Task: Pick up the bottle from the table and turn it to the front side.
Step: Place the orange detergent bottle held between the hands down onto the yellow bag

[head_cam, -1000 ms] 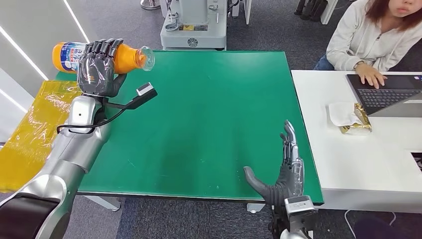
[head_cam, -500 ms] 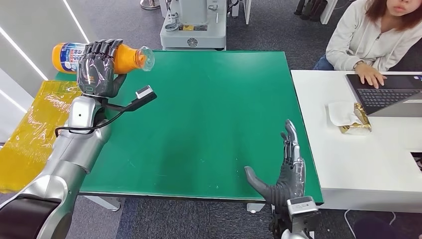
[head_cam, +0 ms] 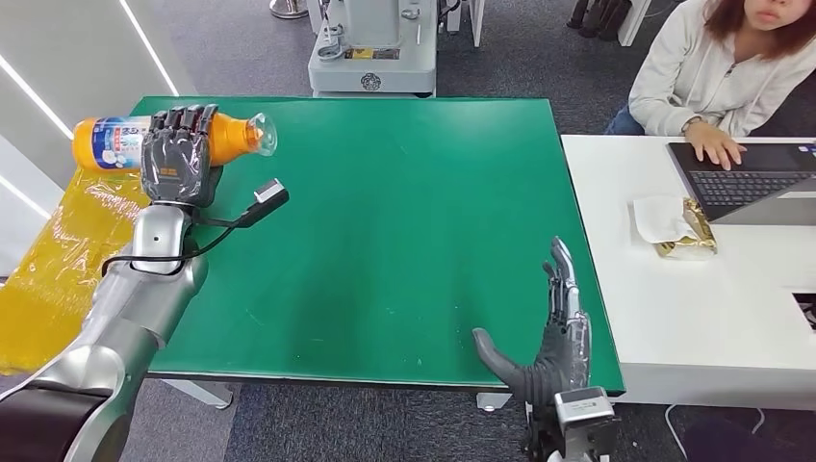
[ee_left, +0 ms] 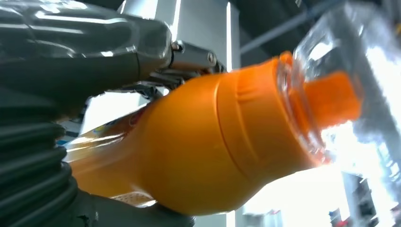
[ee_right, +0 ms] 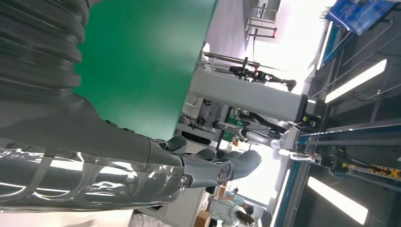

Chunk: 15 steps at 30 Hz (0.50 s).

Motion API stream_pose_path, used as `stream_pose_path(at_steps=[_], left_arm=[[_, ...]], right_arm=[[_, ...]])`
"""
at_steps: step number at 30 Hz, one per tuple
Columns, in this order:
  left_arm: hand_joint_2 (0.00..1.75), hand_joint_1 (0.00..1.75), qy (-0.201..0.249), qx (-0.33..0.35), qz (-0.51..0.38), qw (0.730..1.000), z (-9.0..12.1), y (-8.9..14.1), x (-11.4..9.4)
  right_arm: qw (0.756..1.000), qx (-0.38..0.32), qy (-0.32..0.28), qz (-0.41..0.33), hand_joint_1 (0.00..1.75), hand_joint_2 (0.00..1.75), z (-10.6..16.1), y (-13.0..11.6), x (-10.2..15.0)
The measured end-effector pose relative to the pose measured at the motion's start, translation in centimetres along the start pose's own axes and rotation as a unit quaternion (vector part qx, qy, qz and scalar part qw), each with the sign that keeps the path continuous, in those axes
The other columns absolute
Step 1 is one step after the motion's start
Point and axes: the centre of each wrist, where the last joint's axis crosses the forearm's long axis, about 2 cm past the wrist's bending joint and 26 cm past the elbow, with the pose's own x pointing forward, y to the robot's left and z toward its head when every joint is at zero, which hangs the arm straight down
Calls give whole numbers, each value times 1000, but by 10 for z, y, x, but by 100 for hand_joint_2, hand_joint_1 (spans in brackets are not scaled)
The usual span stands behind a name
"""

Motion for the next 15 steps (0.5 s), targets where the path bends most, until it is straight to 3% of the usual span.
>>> stream_pose_path(at_steps=[15], left_arm=[[175, 175, 45, -96, -39, 994, 72, -47, -37]], right_arm=[[1000, 14, 16, -9, 0, 175, 18, 4, 1]])
